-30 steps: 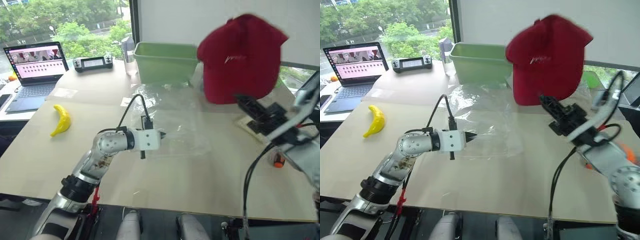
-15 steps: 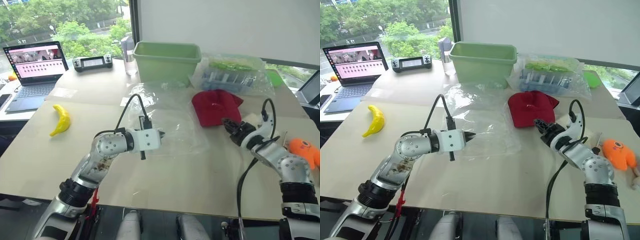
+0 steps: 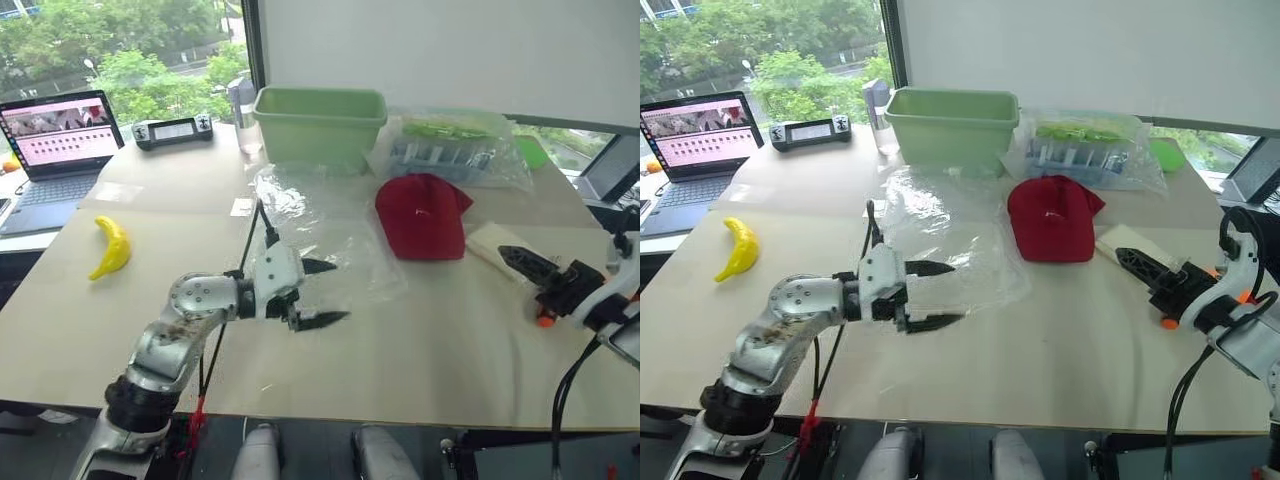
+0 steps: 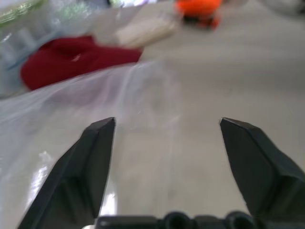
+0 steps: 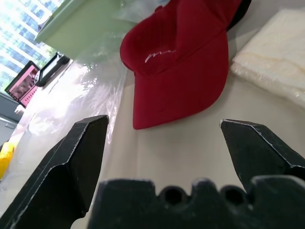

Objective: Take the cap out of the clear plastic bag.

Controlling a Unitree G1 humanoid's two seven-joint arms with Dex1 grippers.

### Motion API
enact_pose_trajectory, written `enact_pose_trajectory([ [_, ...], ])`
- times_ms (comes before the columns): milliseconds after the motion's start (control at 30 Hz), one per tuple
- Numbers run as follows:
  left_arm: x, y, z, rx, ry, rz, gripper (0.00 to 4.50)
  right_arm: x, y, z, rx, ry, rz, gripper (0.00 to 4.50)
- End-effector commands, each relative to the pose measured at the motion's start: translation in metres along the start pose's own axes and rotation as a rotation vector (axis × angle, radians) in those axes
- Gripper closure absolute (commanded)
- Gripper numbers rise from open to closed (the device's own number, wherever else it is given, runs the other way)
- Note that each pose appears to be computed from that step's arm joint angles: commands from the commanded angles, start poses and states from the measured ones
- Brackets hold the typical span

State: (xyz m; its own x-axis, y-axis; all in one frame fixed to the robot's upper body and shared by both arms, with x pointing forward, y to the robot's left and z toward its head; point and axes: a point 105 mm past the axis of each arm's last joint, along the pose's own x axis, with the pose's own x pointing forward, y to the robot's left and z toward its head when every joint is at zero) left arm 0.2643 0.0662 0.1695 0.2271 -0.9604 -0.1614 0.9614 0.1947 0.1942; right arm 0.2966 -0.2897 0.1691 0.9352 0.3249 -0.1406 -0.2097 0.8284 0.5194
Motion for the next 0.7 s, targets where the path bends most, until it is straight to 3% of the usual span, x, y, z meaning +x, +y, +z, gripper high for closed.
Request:
enact_pose_trajectory([
  [33,-0.018,-0.006,0.021,-0.138,-0.069,-0.074,0.04,0.005,0.016,0.005,-0.091,-0.019,0.045,0.0],
  [133,-0.037,0.015,0.044,-0.27,-0.187,-0.016,0.04,0.005,0.024,0.0,-0.146,-0.03,0.082,0.0],
  [233,-0.066,0.069,0.066,-0.344,-0.355,0.258,0.04,0.007,0.019,-0.012,-0.311,-0.027,0.026,0.0],
  [333,-0.098,0.113,0.068,-0.315,-0.435,0.586,0.04,0.009,0.016,-0.022,-0.42,-0.053,-0.007,0.0],
  [400,-0.124,0.136,0.053,-0.33,-0.438,0.837,0.04,0.011,0.01,-0.028,-0.415,-0.096,-0.059,0.0],
  [500,-0.145,0.145,0.011,-0.295,-0.319,1.118,0.04,0.018,0.004,-0.041,-0.463,-0.137,-0.157,0.0],
  [700,-0.132,0.124,-0.041,-0.213,-0.193,1.186,0.04,0.025,-0.003,-0.055,-0.583,-0.185,-0.293,0.0],
])
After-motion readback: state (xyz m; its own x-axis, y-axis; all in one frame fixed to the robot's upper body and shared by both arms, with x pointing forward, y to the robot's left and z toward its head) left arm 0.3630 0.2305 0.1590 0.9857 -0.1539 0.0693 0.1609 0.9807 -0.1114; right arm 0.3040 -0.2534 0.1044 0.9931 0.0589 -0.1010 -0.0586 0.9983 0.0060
